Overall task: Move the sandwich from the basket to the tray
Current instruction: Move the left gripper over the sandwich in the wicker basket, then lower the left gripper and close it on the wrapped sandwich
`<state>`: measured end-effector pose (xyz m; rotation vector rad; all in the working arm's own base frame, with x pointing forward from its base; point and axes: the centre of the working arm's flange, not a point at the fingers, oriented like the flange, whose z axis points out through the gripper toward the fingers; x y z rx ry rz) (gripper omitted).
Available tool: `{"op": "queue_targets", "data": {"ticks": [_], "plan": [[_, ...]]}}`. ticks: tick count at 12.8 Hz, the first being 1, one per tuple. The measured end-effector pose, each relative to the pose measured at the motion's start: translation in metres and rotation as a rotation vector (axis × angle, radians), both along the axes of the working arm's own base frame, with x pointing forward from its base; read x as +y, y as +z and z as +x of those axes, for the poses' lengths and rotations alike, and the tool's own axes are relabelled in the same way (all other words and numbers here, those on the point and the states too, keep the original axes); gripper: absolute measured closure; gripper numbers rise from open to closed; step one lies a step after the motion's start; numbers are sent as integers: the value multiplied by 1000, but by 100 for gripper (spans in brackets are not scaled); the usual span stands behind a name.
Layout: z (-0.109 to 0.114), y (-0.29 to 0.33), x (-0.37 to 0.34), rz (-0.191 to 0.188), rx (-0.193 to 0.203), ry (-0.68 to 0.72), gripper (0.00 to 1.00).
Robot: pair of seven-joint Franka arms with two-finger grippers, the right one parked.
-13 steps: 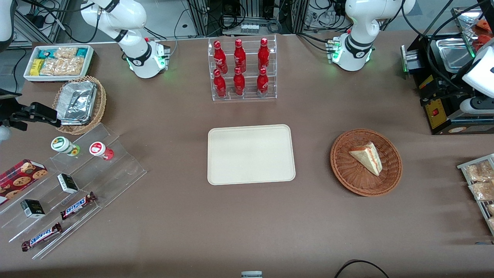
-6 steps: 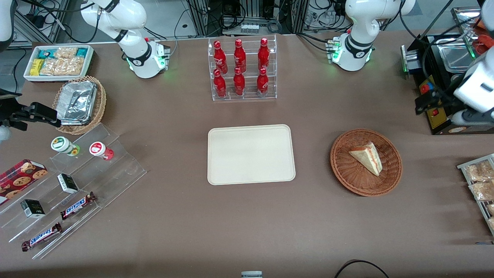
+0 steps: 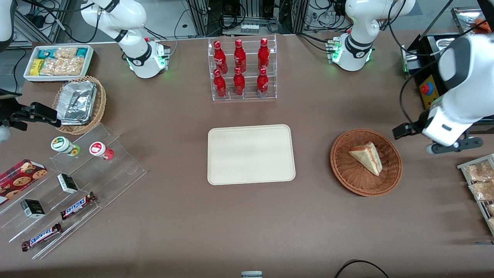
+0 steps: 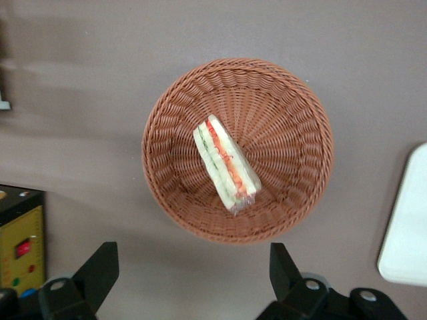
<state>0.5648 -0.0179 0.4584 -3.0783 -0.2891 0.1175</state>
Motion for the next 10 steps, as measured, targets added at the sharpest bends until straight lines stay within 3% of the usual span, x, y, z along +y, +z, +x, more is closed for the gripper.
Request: {"op": "queue_targets", "data": {"ticks": [5,10], "plan": [[-16,-77,-4,3,-75,226,0],[-29,-102,-22,7,-72,306,0]]}}
